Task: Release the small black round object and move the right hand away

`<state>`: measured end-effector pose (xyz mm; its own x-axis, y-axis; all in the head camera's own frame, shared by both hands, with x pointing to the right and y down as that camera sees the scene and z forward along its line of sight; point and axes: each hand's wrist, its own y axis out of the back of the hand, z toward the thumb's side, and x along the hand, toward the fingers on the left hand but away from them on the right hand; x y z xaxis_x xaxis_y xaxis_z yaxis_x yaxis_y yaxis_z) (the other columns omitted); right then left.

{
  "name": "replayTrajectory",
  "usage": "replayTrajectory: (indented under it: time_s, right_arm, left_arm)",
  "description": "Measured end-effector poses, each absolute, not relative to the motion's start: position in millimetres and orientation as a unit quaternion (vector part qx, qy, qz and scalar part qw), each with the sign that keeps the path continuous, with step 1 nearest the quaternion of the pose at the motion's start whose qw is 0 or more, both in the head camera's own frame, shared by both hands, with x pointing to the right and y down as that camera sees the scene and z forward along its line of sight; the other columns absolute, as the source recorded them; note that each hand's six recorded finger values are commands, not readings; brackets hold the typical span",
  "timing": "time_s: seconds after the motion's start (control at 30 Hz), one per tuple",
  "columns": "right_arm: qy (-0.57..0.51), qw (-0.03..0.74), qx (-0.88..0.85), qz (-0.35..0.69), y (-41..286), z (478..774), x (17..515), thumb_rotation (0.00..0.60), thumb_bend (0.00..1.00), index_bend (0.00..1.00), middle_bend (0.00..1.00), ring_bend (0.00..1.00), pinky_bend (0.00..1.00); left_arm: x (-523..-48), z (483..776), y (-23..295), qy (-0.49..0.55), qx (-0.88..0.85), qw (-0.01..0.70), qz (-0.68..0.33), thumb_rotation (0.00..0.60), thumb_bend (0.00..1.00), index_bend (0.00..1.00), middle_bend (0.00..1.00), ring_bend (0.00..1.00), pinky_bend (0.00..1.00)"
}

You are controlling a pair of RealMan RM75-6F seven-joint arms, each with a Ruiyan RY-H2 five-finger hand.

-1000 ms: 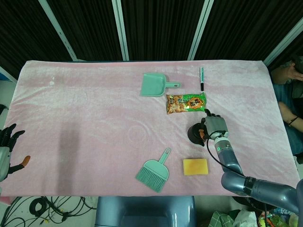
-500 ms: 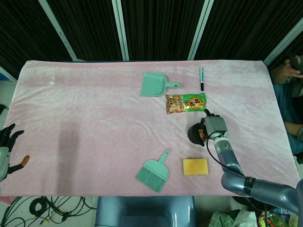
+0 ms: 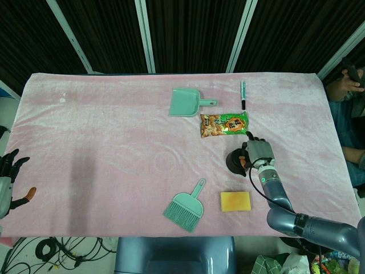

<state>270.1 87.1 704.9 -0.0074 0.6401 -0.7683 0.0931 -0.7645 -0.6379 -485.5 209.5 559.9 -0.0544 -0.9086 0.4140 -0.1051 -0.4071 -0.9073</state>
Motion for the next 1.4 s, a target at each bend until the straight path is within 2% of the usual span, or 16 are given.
replayTrajectory:
  time_s: [0.77, 1.17, 1.4]
  right_arm:
    - [-0.303, 0.222, -0.676, 0.634, 64.6, 677.3, 265.6, 0.600, 0.31, 0.65, 0.05, 0.17, 0.18]
    - [-0.319, 0.222, -0.634, 0.669, 49.7, 648.2, 326.7, 0.600, 0.31, 0.65, 0.05, 0.17, 0.18]
    - [-0.323, 0.202, -0.611, 0.694, 54.1, 650.3, 363.7, 0.600, 0.31, 0.65, 0.05, 0.17, 0.18]
  left_arm:
    - [-485.7, 560.3, 209.7, 0.426, -0.595, 0.340, -0.590, 0.600, 0.28, 0.16, 0.02, 0.00, 0.00]
    - [-484.8, 559.6, 210.3, 0.426, -0.595, 0.342, -0.589, 0.600, 0.28, 0.16, 0.02, 0.00, 0.00]
    - [-484.0, 559.4, 210.9, 0.425, -0.594, 0.344, -0.590, 0.600, 0.28, 0.16, 0.02, 0.00, 0.00]
